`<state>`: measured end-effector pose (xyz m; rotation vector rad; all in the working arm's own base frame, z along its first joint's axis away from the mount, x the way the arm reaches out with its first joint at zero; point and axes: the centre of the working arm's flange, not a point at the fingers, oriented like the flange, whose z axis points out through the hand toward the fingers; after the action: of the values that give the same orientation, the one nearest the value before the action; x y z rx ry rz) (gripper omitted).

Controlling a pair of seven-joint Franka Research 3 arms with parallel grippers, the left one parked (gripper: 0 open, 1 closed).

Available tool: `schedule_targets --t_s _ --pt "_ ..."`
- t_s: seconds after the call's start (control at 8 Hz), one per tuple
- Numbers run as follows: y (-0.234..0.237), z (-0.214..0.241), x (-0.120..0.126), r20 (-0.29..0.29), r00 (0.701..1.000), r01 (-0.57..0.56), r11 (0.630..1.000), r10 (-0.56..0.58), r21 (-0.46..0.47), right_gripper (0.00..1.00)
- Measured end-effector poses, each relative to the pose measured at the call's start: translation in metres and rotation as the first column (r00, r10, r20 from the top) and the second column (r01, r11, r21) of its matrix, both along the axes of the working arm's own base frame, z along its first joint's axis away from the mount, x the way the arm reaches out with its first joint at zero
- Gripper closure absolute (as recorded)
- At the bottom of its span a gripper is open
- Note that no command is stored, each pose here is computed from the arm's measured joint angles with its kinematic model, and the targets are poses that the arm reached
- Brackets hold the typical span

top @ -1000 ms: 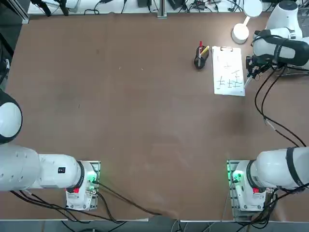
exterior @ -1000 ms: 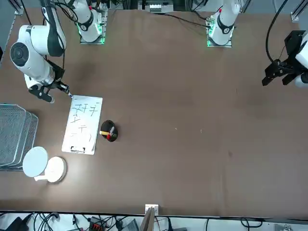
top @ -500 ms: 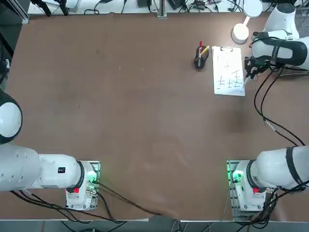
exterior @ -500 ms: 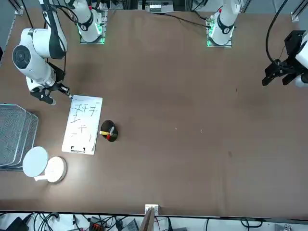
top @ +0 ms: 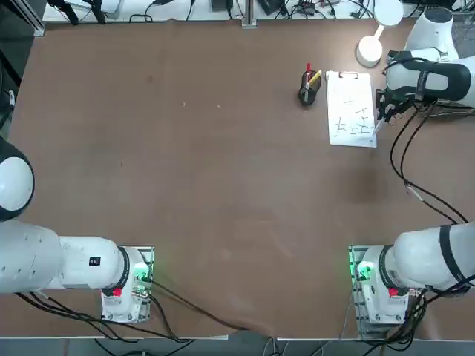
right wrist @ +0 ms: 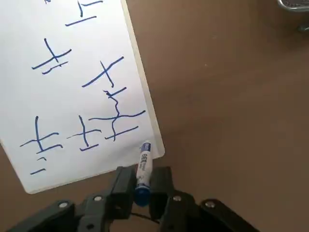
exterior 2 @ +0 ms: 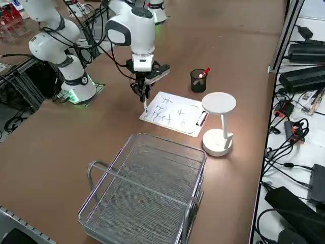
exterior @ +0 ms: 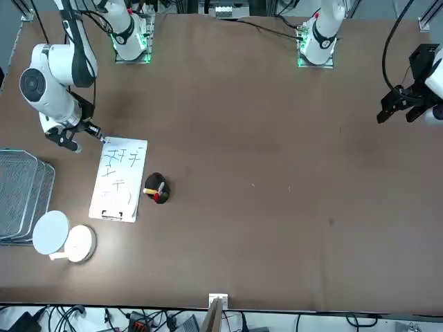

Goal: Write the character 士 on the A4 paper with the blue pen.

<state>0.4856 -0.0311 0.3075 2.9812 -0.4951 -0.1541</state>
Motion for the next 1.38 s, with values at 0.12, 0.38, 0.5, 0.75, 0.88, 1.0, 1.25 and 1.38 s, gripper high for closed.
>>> schedule_targets --t_s 0.12,0.38,0.5,0.75,0.88,1.0,1.25,1.38 --pt "-0.0043 -0.0001 -0.0003 -0.001 1.000 -0.004 1.000 0.004 0.001 0.80" --pt "-0.0087 -0.0003 -0.0008 -0.003 1.000 -0.005 1.000 0.005 0.002 0.80" --pt "-0.0086 -0.0008 -0.0008 -0.003 1.000 -0.006 1.000 0.006 0.002 0.80" --pt "-0.0085 -0.0016 0.0001 0.003 1.000 -0.007 1.000 0.007 0.003 0.80" --pt "-0.0084 -0.0033 0.0008 0.005 1.000 -0.008 1.000 0.008 0.003 0.80" --pt "-0.0084 -0.0054 0.0012 0.005 1.000 -0.008 1.000 0.008 0.004 0.80" --pt "-0.0084 -0.0071 0.0012 0.003 1.000 -0.008 1.000 0.008 0.004 0.80" --pt "-0.0083 -0.0079 0.0013 0.002 1.000 -0.009 1.000 0.009 0.004 0.80"
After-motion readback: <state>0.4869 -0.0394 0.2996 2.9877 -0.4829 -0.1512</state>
